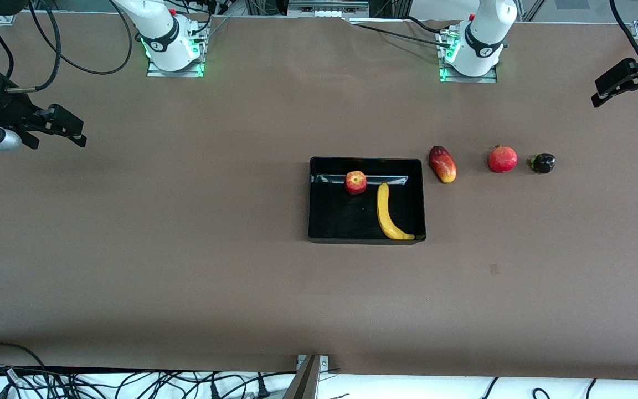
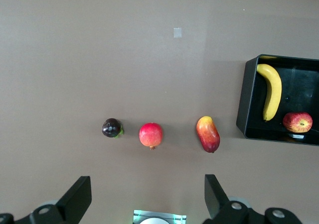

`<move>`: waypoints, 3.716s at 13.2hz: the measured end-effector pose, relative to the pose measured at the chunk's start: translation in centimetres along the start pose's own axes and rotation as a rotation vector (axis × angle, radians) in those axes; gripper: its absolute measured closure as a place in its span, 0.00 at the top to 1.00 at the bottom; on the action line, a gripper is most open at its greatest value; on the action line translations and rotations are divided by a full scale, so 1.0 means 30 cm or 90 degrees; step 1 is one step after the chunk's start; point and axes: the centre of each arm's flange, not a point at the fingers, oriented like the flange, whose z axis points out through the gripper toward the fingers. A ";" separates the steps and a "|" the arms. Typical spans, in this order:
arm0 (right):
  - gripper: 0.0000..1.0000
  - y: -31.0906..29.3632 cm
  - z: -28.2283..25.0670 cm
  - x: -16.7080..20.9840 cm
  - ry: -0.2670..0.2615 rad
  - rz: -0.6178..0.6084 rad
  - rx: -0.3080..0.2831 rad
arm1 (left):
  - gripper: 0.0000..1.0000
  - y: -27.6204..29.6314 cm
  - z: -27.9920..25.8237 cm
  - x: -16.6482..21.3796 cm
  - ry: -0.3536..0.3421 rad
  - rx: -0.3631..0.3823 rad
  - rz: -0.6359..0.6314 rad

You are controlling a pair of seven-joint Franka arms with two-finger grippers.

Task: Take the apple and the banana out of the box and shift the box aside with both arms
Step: 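Reach the left gripper down to the red apple in the black tray, then close the left gripper on the red apple inside the tray, then lift the apple out and lower it beside the tray with the left gripper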

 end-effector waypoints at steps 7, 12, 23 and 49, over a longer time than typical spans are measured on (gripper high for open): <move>1.00 0.000 -0.001 0.001 0.002 0.000 0.000 | 1.00 0.083 0.097 0.074 -0.015 -0.022 -0.105; 1.00 0.000 0.000 0.004 0.003 0.000 0.000 | 1.00 0.768 0.673 0.258 -0.031 0.027 -0.340; 1.00 0.000 0.001 0.005 0.003 0.000 0.000 | 1.00 1.401 1.283 0.100 -0.047 -0.018 -0.391; 1.00 -0.001 0.002 0.006 0.003 0.000 0.000 | 0.71 1.342 1.250 0.039 -0.103 0.020 -0.287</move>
